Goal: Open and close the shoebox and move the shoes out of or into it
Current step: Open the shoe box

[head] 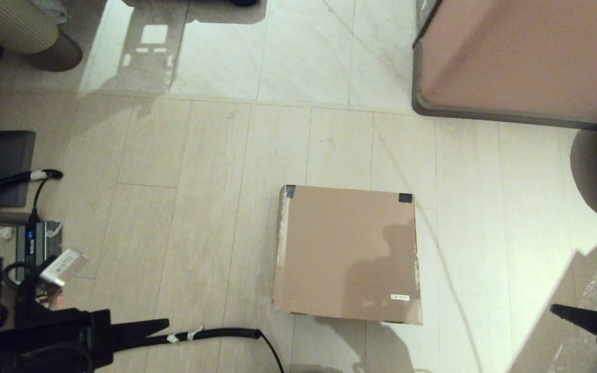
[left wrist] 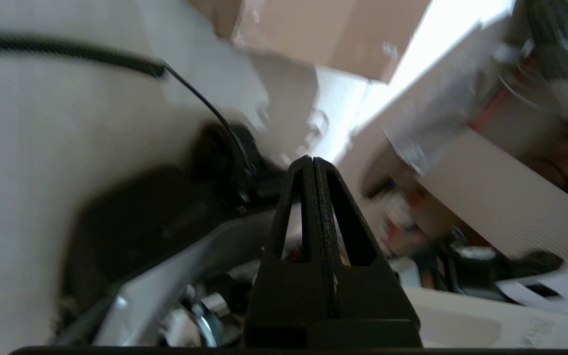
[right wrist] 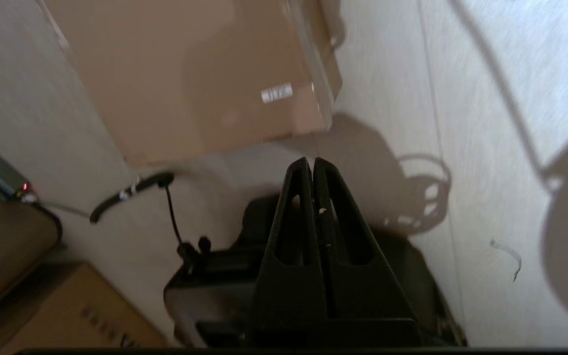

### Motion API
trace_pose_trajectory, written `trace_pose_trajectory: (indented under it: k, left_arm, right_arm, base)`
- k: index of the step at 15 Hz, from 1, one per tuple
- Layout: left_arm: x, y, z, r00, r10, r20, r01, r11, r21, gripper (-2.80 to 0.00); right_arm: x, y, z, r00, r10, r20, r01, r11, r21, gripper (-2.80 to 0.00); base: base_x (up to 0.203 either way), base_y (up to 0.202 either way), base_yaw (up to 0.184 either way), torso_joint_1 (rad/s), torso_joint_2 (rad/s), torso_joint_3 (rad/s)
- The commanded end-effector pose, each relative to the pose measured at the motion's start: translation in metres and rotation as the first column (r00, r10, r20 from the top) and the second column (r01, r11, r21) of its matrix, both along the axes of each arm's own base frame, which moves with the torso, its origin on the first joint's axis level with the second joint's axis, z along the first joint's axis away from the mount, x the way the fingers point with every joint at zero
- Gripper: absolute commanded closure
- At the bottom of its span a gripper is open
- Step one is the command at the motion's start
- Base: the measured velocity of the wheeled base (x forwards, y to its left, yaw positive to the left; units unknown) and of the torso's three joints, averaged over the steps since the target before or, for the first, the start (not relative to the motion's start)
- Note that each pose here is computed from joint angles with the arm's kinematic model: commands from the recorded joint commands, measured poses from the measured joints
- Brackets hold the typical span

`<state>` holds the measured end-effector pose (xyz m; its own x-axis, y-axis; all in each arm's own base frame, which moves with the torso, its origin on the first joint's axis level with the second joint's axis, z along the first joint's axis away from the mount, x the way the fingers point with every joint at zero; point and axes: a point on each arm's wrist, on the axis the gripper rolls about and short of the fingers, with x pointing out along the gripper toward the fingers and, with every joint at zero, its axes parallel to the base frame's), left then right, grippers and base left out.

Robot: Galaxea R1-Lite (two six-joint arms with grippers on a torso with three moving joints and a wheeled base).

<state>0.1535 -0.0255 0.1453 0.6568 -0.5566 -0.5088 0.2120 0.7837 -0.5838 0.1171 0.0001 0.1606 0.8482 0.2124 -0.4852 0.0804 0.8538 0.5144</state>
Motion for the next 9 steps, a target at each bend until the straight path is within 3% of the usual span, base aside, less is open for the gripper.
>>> trace_pose_trajectory:
  k: [1, 5, 9]
  left_arm:
    - [0.023, -0.003, -0.024, 0.992, -0.022, -0.127, 0.02, 1.0, -0.011, 0.0]
    - [0.057, -0.012, -0.054, 0.983, -0.054, -0.177, 0.051, 0.998, -0.021, 0.0]
    - [0.085, -0.035, -0.072, 0.968, -0.093, -0.232, 0.08, 0.995, -0.064, 0.0]
  right_arm:
    - [0.016, 0.001, -0.024, 0.99, 0.053, -0.13, -0.047, 0.998, 0.046, 0.0]
    - [0.056, 0.001, -0.058, 0.95, 0.169, -0.261, -0.148, 0.984, 0.1, 0.0]
    - [0.093, 0.0, -0.091, 0.912, 0.271, -0.309, -0.239, 0.961, 0.137, 0.0]
  base:
    - [0.0, 0.0, 0.0, 0.0, 0.0, 0.0]
    - [0.0, 0.0, 0.0, 0.0, 0.0, 0.0]
    - [0.0, 0.0, 0.0, 0.0, 0.0, 0.0]
